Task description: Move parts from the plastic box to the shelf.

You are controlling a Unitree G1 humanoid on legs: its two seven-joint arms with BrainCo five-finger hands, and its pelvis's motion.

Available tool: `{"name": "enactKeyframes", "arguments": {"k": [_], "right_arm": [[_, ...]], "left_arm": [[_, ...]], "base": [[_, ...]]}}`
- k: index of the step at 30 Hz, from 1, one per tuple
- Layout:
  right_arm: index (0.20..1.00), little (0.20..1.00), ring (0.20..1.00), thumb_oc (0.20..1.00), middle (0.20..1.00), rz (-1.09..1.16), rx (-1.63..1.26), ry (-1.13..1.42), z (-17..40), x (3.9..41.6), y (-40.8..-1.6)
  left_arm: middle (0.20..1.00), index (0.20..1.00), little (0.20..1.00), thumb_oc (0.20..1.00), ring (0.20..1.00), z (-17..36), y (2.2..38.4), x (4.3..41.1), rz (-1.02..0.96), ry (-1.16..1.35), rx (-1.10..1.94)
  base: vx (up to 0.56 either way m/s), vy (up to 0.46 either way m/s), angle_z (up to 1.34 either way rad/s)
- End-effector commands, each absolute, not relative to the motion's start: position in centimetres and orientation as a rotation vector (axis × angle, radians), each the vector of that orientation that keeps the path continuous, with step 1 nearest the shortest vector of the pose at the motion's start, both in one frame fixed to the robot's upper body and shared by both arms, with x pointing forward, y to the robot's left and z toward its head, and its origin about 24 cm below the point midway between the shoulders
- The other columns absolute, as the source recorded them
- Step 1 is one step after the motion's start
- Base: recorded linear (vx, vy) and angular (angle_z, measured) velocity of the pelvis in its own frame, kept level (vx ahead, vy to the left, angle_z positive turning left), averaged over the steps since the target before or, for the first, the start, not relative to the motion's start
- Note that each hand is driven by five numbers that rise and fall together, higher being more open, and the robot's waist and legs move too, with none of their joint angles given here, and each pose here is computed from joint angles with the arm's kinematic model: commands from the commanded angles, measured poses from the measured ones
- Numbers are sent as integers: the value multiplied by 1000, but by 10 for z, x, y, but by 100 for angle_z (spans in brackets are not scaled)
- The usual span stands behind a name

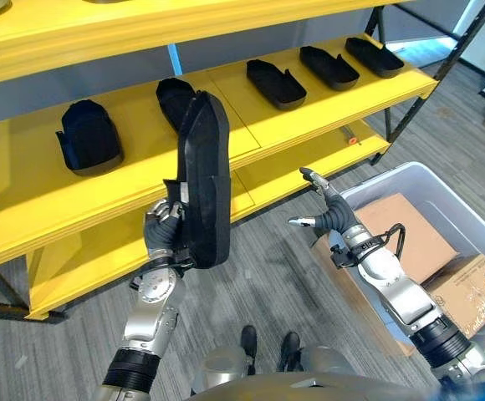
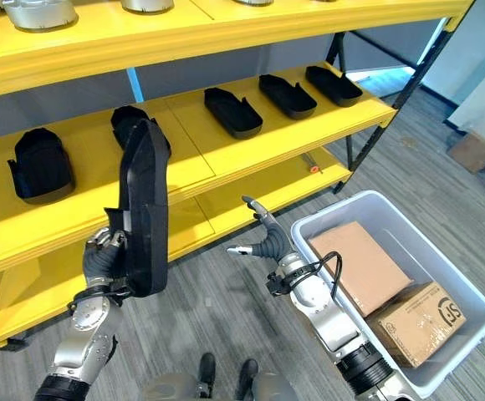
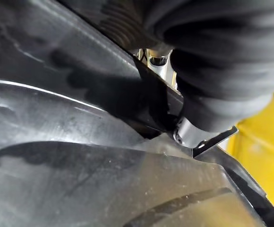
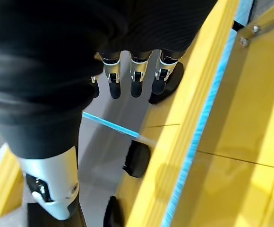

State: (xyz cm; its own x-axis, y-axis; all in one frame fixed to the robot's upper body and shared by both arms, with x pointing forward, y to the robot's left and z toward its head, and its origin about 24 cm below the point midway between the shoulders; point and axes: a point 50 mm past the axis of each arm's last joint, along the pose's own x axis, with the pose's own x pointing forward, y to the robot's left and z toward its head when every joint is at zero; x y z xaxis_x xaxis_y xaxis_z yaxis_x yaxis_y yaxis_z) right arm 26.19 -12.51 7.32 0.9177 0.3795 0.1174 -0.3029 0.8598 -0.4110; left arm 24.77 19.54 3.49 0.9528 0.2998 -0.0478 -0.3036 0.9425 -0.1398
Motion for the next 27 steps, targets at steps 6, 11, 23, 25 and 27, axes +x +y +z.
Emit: {"name": "enactKeyframes", "arguments": {"k": [6, 11, 23, 25, 27], "right_arm": [[1000, 1000, 1000, 1000, 1000, 461, -479, -397, 99, 266, -111], [1000, 1000, 1000, 1000, 1000, 385, -500, -355, 92, 265, -124], [1000, 1000, 1000, 1000, 1000, 303, -526, -235, 68, 265, -158], [1000, 1000, 1000, 1000, 1000, 305, -538, -230, 67, 265, -160], [1000, 1000, 1000, 1000, 1000, 314, -542, -222, 66, 266, -160]], "left_arm": [[200, 200, 200, 200, 200, 64, 204, 251, 271, -133, -105], [200, 200, 200, 200, 200, 66, 198, 261, 218, -137, -96], [200, 200, 200, 200, 200, 50, 210, 261, 286, -98, -168], [200, 200, 200, 200, 200, 51, 209, 265, 292, -98, -166], [200, 200, 200, 200, 200, 52, 209, 266, 303, -99, -147]], "base": [[107, -62, 32], [70, -36, 89], [2, 261, 44], [56, 336, 21], [44, 307, -6]]}}
